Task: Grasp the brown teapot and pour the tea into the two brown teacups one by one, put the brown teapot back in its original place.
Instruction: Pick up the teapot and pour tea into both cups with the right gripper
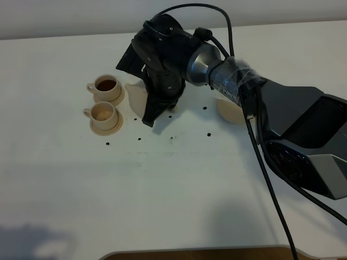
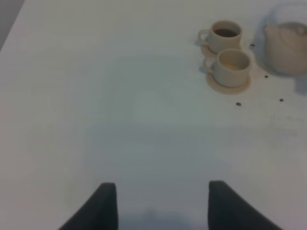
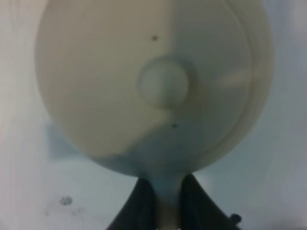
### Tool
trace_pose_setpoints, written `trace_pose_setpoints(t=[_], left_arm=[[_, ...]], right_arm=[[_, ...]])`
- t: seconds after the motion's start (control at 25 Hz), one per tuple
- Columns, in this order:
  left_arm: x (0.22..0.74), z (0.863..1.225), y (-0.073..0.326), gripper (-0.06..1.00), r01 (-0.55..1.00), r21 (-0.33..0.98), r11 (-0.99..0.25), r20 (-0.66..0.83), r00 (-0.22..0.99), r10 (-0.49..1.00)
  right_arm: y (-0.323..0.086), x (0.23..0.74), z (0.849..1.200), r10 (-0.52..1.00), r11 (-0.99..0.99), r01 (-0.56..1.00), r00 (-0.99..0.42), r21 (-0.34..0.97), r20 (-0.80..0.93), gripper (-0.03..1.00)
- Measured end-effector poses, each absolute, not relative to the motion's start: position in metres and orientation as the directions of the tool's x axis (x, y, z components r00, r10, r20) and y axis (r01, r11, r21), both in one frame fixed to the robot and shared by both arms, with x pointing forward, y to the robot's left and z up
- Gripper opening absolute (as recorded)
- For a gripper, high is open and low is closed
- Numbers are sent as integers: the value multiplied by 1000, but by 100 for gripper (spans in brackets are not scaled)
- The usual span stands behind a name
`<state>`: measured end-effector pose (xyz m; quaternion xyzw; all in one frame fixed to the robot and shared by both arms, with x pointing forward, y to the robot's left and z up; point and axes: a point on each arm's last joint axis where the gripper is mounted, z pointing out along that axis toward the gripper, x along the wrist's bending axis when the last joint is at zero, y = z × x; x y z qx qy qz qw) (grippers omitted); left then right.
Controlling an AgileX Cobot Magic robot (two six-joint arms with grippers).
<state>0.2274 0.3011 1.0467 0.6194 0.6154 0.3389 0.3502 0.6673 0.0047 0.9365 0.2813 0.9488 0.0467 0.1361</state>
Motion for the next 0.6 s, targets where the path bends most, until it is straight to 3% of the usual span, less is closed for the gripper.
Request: trace_pose_setpoints(t=[0.32, 0.6], left_arm=[[227, 1047, 301, 46, 525, 851, 3, -11, 13, 1000], [227, 1047, 301, 46, 525, 851, 3, -11, 13, 1000]], right_arm=[[26, 648, 973, 417, 906, 402, -793, 134, -444, 12], [62, 618, 978, 308, 947, 308, -772, 96, -556, 12]])
